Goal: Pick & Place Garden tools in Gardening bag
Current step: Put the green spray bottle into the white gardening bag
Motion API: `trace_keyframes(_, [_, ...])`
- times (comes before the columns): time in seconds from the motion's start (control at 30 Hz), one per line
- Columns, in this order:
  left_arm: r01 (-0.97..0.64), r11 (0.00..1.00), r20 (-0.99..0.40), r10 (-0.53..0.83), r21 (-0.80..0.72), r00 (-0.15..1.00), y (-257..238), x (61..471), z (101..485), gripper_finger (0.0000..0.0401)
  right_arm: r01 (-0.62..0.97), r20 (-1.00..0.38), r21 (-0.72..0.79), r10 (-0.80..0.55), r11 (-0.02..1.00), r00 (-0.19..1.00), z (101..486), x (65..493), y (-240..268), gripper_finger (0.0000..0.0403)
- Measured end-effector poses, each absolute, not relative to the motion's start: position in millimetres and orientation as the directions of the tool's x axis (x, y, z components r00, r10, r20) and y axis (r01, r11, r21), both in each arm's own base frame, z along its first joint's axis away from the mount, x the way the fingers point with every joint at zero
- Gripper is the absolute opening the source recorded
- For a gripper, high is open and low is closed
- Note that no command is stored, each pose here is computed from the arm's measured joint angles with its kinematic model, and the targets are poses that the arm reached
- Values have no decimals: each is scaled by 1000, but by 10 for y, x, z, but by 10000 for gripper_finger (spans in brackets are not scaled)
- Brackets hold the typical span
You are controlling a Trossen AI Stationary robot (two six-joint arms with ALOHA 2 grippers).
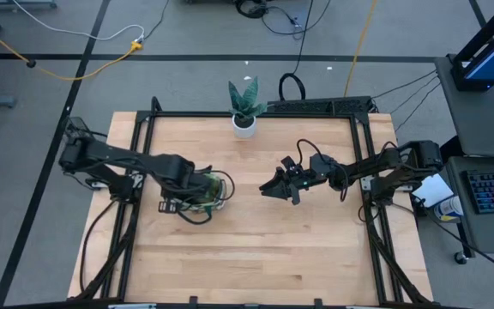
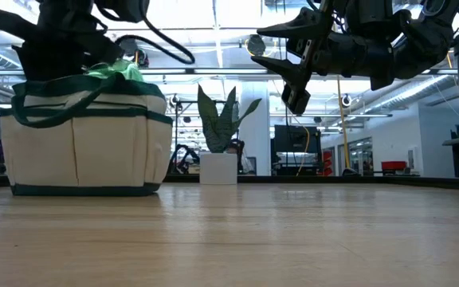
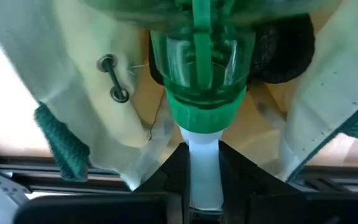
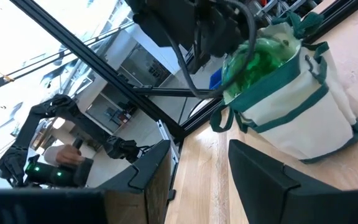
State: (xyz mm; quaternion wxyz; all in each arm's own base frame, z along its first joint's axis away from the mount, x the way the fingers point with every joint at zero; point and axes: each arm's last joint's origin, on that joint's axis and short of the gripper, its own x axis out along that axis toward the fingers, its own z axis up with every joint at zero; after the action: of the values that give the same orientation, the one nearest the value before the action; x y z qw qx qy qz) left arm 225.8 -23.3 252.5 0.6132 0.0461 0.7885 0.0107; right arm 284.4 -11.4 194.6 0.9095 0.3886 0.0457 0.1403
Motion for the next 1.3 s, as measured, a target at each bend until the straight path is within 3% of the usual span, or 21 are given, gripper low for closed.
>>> trace_keyframes(0.27, [62, 994, -958, 101, 88, -268, -237, 2315, 2454, 61, -223, 26, 705, 291, 673, 956, 1946, 2844, -114, 155])
trace_keyframes(0.6, [26, 994, -957, 105, 102, -270, -249, 2319, 2440, 152, -230, 26, 680, 291, 697, 956, 1946, 2844, -114, 155])
trace_keyframes(0.8, [13, 993, -941, 118, 120, -316, -272, 2268, 2455, 185, -230, 26, 677, 290, 699, 957, 1946, 2844, -114, 155])
trace_keyframes(1.07, [-27, 997, -943, 66, 79, -326, -353, 2192, 2517, 171, -230, 26, 677, 290, 699, 957, 1946, 2844, -114, 155])
trace_keyframes(1.3, [-45, 995, -965, 73, 87, -253, -369, 2141, 2659, 142, -230, 26, 677, 290, 699, 957, 1947, 2843, -114, 155])
